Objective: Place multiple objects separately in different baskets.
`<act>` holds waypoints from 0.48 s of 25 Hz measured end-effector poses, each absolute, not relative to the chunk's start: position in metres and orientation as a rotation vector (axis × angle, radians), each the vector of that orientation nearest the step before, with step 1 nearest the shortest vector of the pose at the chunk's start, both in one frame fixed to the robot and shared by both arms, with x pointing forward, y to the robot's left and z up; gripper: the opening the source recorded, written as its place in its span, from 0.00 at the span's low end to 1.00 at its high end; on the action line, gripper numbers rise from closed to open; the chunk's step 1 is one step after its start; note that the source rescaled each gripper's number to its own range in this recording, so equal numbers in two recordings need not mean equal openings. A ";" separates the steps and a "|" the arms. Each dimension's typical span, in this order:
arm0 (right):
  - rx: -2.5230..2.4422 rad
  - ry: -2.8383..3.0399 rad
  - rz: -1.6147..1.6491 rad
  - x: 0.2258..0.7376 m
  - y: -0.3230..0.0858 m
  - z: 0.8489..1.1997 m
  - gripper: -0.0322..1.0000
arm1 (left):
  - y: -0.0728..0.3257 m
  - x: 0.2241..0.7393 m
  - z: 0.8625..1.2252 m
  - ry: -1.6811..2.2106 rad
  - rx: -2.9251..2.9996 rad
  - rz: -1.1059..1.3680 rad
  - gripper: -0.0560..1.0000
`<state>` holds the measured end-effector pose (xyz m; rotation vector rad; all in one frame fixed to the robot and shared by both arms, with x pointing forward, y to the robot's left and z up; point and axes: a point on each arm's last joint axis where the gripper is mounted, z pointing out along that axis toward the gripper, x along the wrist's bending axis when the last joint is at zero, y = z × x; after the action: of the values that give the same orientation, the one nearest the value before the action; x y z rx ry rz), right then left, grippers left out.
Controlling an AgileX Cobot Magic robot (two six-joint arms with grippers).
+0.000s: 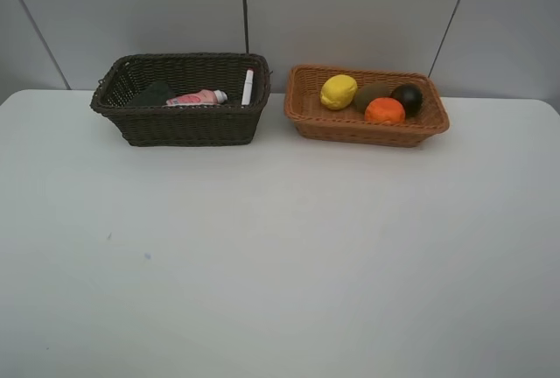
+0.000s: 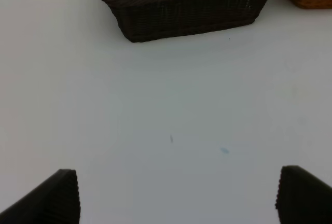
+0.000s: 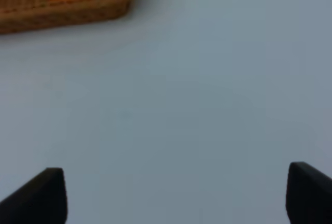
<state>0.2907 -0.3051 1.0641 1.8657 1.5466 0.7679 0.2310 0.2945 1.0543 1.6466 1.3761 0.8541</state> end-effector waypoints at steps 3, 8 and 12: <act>1.798 1.524 0.807 0.268 -0.304 1.064 1.00 | 0.295 0.231 1.054 1.376 1.647 0.854 1.00; 1.646 1.439 0.913 0.234 -0.303 1.061 1.00 | 0.295 0.231 1.054 1.376 1.647 0.854 1.00; 1.611 1.444 0.933 0.230 -0.301 1.059 1.00 | 0.295 0.231 1.054 1.376 1.647 0.854 1.00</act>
<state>0.2298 -0.3014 1.0587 1.6106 1.4438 0.9333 0.2310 0.2945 1.0543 1.6466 1.3761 0.8541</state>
